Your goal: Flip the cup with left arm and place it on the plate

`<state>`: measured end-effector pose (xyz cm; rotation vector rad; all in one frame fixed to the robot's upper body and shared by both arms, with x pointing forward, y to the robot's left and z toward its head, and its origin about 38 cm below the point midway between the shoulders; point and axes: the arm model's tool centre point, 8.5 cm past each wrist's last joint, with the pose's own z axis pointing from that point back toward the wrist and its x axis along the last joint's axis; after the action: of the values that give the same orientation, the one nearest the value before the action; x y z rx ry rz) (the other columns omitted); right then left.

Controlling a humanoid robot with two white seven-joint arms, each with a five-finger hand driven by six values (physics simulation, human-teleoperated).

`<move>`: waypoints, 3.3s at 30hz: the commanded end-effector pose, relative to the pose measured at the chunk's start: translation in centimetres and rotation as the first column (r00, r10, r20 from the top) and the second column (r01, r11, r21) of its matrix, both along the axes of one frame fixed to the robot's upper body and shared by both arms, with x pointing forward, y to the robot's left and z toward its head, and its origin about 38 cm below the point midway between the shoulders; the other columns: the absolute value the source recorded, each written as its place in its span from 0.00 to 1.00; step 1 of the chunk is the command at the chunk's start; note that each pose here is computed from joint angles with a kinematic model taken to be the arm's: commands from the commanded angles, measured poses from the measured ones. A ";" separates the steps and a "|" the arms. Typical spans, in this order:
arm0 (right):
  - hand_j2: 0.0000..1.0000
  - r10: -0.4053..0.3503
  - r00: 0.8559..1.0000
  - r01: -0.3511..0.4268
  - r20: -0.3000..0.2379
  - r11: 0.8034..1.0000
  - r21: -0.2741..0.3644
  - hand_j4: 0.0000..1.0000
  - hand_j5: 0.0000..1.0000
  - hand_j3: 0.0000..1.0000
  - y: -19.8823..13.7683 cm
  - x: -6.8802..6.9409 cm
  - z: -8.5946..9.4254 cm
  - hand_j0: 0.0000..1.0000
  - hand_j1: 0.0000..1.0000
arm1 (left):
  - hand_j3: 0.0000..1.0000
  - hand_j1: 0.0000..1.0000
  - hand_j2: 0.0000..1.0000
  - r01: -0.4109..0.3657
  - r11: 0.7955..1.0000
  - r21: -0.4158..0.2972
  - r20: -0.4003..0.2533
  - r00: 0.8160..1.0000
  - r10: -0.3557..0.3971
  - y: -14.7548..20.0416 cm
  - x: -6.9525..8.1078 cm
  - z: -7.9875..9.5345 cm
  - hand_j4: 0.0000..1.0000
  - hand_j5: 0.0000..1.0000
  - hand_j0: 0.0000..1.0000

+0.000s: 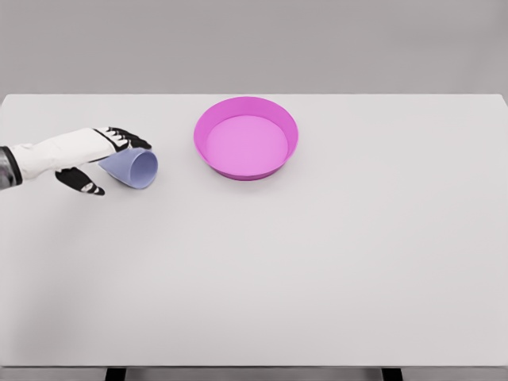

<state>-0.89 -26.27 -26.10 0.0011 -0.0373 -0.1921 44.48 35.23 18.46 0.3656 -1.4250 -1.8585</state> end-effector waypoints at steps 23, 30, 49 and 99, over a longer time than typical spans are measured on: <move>1.00 0.000 1.000 0.000 0.000 1.000 0.000 1.00 1.00 1.00 0.0 0.0 0.0 1.00 1.00 | 1.00 1.00 1.00 -0.051 0.999 -0.012 -0.036 0.998 0.050 -1.2 2.6 -2.5 1.00 1.00 1.00; 1.00 0.000 1.000 0.000 0.000 1.000 0.000 1.00 1.00 1.00 0.0 0.0 0.0 1.00 1.00 | 0.96 0.96 0.96 -0.036 0.999 0.015 -0.071 0.997 0.037 -1.8 2.6 -3.3 0.96 0.96 0.96; 1.00 0.000 1.000 0.000 0.000 1.000 0.000 1.00 1.00 1.00 0.0 0.0 0.0 1.00 1.00 | 0.76 0.76 0.76 -0.034 0.999 -0.020 -0.067 0.997 0.033 -2.3 2.9 -2.9 0.76 0.76 0.76; 1.00 0.000 1.000 0.000 0.000 1.000 0.000 1.00 1.00 1.00 0.0 0.0 0.0 1.00 1.00 | 0.77 0.77 0.77 0.024 0.824 -0.565 -0.130 0.985 -0.118 -14.8 5.0 -1.2 0.77 0.77 0.77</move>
<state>-0.89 -26.27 -26.10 0.0011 -0.0373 -0.1921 49.40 21.10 17.36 -0.1148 -1.7970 -1.4050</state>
